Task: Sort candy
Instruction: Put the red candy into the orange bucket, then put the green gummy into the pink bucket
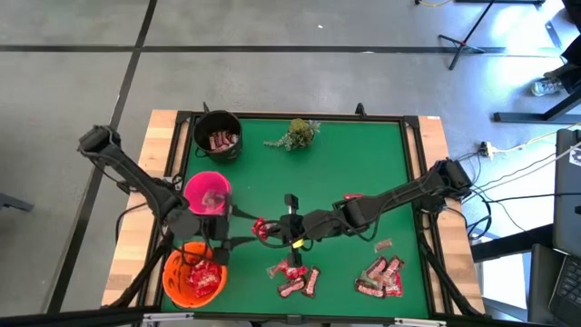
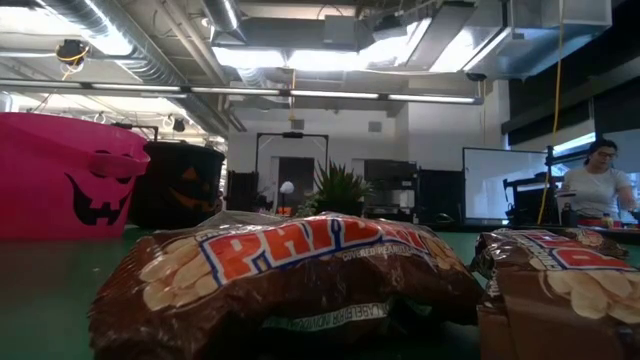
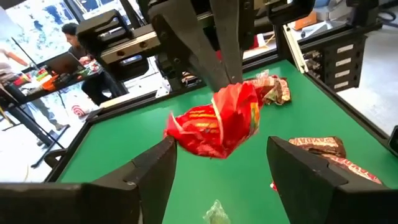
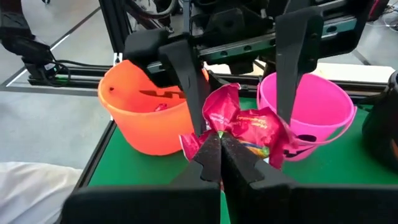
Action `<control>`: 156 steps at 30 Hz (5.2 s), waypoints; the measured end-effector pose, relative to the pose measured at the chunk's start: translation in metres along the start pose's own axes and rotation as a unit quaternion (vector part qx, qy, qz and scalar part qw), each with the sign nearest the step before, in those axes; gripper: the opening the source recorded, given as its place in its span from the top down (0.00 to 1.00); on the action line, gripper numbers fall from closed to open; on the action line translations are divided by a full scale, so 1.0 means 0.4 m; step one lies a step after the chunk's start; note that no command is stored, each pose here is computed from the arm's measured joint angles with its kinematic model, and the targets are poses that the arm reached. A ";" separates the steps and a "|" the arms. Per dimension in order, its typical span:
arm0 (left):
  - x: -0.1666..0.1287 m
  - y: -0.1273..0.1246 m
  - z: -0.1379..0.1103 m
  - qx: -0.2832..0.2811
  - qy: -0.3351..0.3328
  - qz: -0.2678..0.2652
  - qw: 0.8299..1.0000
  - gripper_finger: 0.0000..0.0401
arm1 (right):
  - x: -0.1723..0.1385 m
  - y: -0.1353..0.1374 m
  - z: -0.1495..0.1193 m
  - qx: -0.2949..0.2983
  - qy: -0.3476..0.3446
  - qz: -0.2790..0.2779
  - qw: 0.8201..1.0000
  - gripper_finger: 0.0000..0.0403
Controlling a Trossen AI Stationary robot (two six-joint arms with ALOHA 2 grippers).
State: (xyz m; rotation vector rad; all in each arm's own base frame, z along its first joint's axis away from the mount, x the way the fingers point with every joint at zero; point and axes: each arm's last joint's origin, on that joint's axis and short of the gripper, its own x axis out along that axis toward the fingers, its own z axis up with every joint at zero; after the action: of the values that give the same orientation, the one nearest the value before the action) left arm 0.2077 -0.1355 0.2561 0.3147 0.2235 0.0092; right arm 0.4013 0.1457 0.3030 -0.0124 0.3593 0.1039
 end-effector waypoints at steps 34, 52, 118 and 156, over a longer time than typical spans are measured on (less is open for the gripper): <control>0.018 -0.005 0.012 0.024 -0.033 0.008 0.999 0.90 | 0.003 -0.013 0.000 0.002 0.001 -0.006 1.000 0.97; -0.161 -0.026 0.039 -0.029 -0.039 -0.110 0.993 0.96 | -0.001 -0.016 -0.010 -0.004 0.026 -0.018 0.999 0.48; -0.261 0.064 -0.016 -0.160 0.131 -0.106 0.973 0.61 | 0.155 -0.131 -0.291 -0.009 0.317 -0.046 0.947 0.48; -0.147 0.114 -0.077 -0.195 0.058 -0.144 0.968 0.61 | 0.196 -0.127 -0.377 0.011 0.374 -0.014 0.927 0.72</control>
State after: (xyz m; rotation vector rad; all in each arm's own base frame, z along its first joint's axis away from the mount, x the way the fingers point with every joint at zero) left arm 0.1448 -0.0855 0.2544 -0.1131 0.3756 -0.2138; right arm 0.4268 0.0982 0.1338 -0.0357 1.1267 0.0623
